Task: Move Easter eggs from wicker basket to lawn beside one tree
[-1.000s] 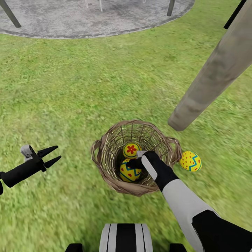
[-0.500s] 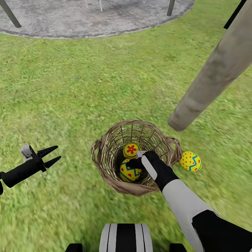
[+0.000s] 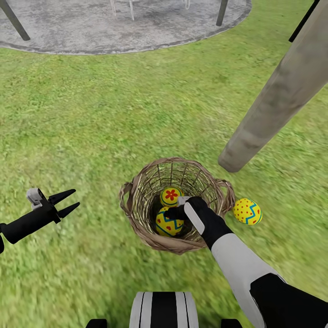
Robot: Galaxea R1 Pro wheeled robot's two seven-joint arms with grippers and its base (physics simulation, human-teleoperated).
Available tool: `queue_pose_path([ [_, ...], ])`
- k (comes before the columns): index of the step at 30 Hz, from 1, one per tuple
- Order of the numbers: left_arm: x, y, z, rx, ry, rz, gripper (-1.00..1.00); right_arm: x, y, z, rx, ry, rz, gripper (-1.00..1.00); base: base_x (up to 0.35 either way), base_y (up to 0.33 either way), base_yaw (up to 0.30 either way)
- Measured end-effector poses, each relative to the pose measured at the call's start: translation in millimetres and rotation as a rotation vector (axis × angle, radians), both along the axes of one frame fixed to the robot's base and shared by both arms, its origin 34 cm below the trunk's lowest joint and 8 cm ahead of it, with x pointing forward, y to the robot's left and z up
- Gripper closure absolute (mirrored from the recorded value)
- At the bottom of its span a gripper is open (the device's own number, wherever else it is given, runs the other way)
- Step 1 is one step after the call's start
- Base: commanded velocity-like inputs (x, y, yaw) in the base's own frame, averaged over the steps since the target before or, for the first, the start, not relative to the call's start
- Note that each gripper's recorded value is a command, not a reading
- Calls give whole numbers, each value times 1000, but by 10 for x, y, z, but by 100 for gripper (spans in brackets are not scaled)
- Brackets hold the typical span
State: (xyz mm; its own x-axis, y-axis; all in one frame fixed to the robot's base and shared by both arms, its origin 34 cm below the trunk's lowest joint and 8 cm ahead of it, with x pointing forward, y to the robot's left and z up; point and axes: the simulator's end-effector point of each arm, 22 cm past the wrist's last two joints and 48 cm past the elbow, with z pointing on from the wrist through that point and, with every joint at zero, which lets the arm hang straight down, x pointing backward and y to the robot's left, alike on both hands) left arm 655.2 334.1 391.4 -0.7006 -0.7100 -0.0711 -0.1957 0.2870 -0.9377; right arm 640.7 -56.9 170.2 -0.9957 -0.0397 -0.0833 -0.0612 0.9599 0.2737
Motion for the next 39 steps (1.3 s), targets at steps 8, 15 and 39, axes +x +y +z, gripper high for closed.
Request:
queue_pose_path([
  [8, 9, 1, 49, 0, -8, 0, -100, 26, 3, 48, 1, -8, 0, 100, 0, 0, 0],
  [15, 16, 0, 99, -1, -16, 0, -100, 45, 5, 94, 1, -13, 0, 100, 0, 0, 0],
  [39, 80, -8, 584, 0, -97, -3, -100, 273, 22, 563, 7, -89, -2, 100, 0, 0, 0],
])
